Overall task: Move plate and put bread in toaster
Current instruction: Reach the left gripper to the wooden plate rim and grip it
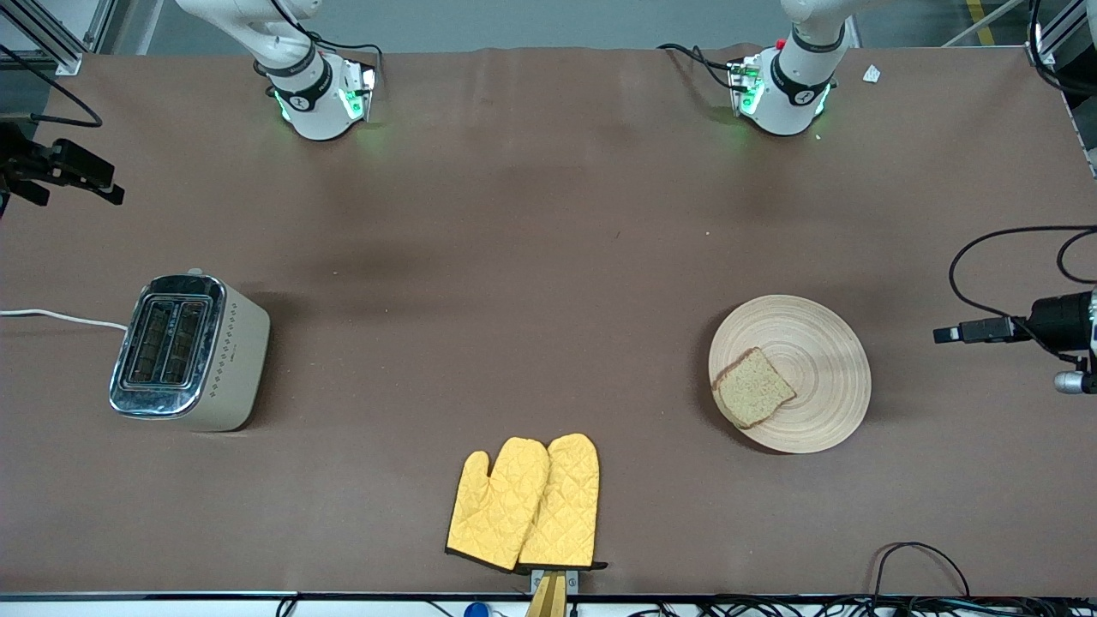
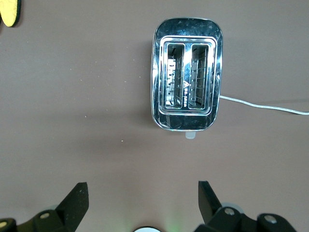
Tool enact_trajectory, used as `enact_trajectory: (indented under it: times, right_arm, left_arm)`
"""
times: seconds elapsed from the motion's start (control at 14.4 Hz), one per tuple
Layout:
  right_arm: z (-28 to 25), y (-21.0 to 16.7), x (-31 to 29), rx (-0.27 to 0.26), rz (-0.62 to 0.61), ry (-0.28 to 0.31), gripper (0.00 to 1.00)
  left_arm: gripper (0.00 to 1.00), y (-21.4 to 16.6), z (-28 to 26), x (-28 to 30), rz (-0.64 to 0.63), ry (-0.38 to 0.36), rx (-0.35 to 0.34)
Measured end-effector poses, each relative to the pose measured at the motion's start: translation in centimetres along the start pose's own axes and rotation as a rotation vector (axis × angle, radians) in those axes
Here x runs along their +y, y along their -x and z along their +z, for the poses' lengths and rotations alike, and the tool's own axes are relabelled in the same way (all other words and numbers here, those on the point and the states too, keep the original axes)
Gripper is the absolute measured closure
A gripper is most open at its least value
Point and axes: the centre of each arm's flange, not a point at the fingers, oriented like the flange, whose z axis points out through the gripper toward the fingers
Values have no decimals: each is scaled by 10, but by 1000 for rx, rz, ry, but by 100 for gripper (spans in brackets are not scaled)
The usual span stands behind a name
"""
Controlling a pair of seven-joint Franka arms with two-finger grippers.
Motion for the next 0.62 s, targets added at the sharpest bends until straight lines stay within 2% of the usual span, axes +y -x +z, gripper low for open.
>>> enact_trajectory:
  times: [0.35,0.49,0.56,0.62]
  right_arm:
    - [0,0,-1,0,-2,0,0]
    - [0,0,-1,-1,-2,0,0]
    - [0,0,-1,-2,-2,0,0]
    - [0,0,-1,-5,-2,0,0]
  left_arm:
    - [0,-13,94,-81,18,270,26]
    - [2,-14,129,-99,30,331,23]
    - [12,-14,143,-105,45,348,19]
    - [12,-13,153,-110,62,361,19]
